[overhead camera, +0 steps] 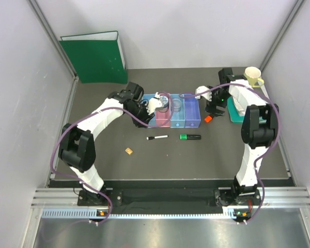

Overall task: Sort the stationery into containers
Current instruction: Pick up the pen from the center of the board.

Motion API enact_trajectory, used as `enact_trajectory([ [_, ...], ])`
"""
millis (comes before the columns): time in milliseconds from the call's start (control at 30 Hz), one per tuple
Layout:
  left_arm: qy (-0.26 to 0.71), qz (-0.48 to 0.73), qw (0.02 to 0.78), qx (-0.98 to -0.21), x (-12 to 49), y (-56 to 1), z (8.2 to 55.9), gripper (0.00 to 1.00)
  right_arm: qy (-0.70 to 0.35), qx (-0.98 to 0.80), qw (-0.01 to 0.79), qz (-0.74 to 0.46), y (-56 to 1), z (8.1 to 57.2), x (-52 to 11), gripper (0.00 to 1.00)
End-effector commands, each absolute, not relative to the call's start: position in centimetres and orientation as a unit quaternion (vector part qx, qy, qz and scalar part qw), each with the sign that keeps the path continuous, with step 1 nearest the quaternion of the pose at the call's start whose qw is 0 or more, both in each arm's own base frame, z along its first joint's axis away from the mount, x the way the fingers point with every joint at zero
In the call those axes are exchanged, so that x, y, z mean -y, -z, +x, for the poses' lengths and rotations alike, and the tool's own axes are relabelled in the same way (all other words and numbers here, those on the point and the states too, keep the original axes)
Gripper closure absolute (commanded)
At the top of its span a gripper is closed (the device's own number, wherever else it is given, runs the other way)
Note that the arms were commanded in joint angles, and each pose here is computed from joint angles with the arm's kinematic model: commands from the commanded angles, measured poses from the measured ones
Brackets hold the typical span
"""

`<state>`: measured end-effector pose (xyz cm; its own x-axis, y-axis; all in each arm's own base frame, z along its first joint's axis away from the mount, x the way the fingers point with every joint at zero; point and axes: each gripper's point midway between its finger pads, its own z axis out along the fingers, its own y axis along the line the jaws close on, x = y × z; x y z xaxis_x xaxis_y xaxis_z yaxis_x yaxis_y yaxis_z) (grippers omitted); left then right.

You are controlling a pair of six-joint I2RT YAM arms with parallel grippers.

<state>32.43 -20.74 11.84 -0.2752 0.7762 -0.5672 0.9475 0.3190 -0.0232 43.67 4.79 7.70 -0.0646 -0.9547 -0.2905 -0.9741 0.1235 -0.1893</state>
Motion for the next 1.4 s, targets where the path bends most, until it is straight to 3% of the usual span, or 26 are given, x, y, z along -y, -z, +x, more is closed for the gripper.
enact_trajectory([
  [0,0.188,0.561,0.271,-0.759,21.9,-13.9,32.6,0.66,-0.038,-0.715,0.2,-0.669,-9.3,42.9,-6.0,0.07],
  [333,0.188,0.554,0.265,-0.767,21.4,-13.4,31.4,0.67,-0.058,-0.718,0.174,-0.671,-4.9,42.3,-7.0,0.15],
  [433,0.182,0.557,0.265,-0.766,21.1,-13.6,31.4,0.67,-0.062,-0.716,0.171,-0.674,-4.2,42.3,-7.2,0.22],
  [567,0.183,0.554,0.269,-0.767,21.3,-14.2,31.5,0.67,-0.072,-0.717,0.148,-0.678,-2.2,41.9,-7.3,0.39],
  [800,0.179,0.55,0.271,-0.77,20.9,-14.7,31.1,0.67,-0.088,-0.722,0.137,-0.673,-0.6,41.2,-7.4,0.53],
  [833,0.178,0.551,0.27,-0.769,20.9,-14.7,31.0,0.67,-0.088,-0.722,0.135,-0.673,-0.6,41.1,-7.4,0.58],
  [867,0.177,0.55,0.272,-0.769,20.8,-14.8,31.1,0.67,-0.088,-0.724,0.136,-0.67,-0.6,41.0,-7.5,0.73],
  [967,0.176,0.548,0.274,-0.77,20.8,-15.1,31.0,0.68,-0.092,-0.731,0.131,-0.663,-0.8,40.2,-7.3,0.99],
  [1200,0.179,0.542,0.28,-0.772,20.7,-15.5,30.5,0.68,-0.098,-0.766,0.104,-0.627,-1.4,35.4,-5.8,1.0],
  [1367,0.16,0.56,0.291,-0.758,20.0,-15.5,30.2,0.69,-0.102,-0.827,0.161,-0.528,-5.4,34.2,-4.7,1.0],
])
